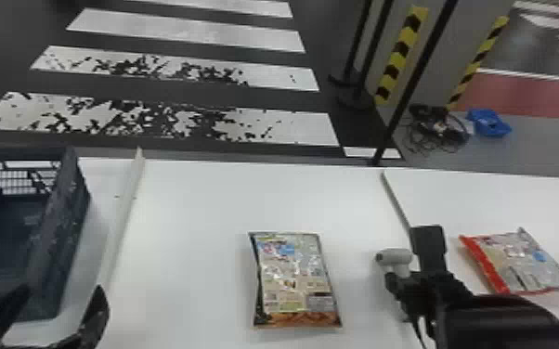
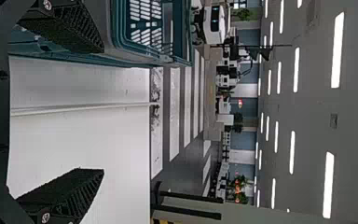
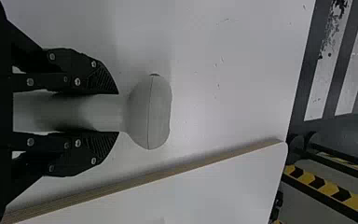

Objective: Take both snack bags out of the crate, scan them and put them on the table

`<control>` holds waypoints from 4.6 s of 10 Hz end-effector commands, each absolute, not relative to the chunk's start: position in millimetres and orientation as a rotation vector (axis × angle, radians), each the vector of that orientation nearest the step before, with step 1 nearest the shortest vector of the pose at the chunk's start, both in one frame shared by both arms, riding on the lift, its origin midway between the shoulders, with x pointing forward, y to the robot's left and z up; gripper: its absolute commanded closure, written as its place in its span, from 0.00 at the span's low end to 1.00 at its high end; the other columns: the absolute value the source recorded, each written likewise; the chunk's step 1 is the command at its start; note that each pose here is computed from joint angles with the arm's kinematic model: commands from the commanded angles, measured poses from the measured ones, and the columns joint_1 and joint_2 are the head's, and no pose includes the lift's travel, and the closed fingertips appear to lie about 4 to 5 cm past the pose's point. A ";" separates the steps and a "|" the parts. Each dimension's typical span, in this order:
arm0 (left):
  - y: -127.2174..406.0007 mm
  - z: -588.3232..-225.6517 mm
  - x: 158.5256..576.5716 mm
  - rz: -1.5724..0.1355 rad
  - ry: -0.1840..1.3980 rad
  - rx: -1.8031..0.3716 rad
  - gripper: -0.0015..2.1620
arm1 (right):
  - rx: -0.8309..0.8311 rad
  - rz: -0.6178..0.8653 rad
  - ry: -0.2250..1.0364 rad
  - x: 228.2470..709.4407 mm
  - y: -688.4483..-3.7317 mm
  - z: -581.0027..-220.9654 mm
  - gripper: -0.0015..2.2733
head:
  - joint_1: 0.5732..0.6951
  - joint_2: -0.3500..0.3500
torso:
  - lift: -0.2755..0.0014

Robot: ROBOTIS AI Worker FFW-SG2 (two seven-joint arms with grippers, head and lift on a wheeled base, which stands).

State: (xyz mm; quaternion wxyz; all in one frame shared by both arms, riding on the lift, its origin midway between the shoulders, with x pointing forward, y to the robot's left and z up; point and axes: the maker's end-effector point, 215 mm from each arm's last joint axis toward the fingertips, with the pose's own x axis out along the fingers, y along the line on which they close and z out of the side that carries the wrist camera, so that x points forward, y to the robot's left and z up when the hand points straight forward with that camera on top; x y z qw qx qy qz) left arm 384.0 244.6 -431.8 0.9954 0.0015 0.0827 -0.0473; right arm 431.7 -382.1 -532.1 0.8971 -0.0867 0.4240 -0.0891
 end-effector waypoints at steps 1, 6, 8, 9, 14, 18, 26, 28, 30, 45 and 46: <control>244.6 -432.3 383.5 -0.095 0.167 0.003 0.04 | -0.180 -0.184 0.878 431.1 -382.0 -532.6 0.08 | 1.00 0.23 | 0.66; 245.0 -429.1 383.8 -0.095 0.162 0.003 0.04 | -0.189 -0.253 0.836 421.5 -401.2 -509.6 0.03 | 1.00 0.21 | 0.66; 243.0 -428.8 383.5 -0.098 0.161 0.003 0.04 | -0.179 -0.271 0.819 408.2 -402.2 -485.8 0.03 | 1.00 0.18 | 0.66; 242.7 -428.1 383.7 -0.099 0.160 0.002 0.04 | -0.140 -0.252 0.823 400.0 -392.7 -480.2 0.04 | 1.00 0.18 | 0.66; 243.6 -428.4 382.7 -0.101 0.162 0.007 0.04 | 0.164 0.024 0.871 378.7 -294.7 -471.0 0.04 | 1.00 0.32 | 0.66; 243.0 -427.9 383.3 -0.099 0.160 0.003 0.04 | 0.265 0.145 0.890 383.1 -246.0 -477.9 0.04 | 1.00 0.46 | 0.66; 243.7 -430.4 382.2 -0.097 0.164 0.005 0.04 | 0.370 0.237 0.976 393.3 -213.7 -524.9 0.04 | 1.00 0.56 | 0.66; 244.0 -431.1 382.0 -0.097 0.166 0.006 0.04 | 0.379 0.243 0.988 395.4 -211.0 -532.5 0.04 | 1.00 0.56 | 0.66; 244.8 -432.2 382.6 -0.095 0.167 0.007 0.04 | 0.379 0.244 0.999 397.2 -209.4 -537.6 0.05 | 1.00 0.57 | 0.66; 248.0 -432.9 381.0 -0.093 0.169 0.010 0.05 | 0.429 -0.004 0.676 441.8 -334.3 -444.7 0.99 | 1.00 0.47 | 0.66; 248.2 -432.9 381.0 -0.094 0.169 0.011 0.05 | 0.430 -0.083 0.640 440.9 -368.5 -439.1 0.99 | 1.00 0.40 | 0.66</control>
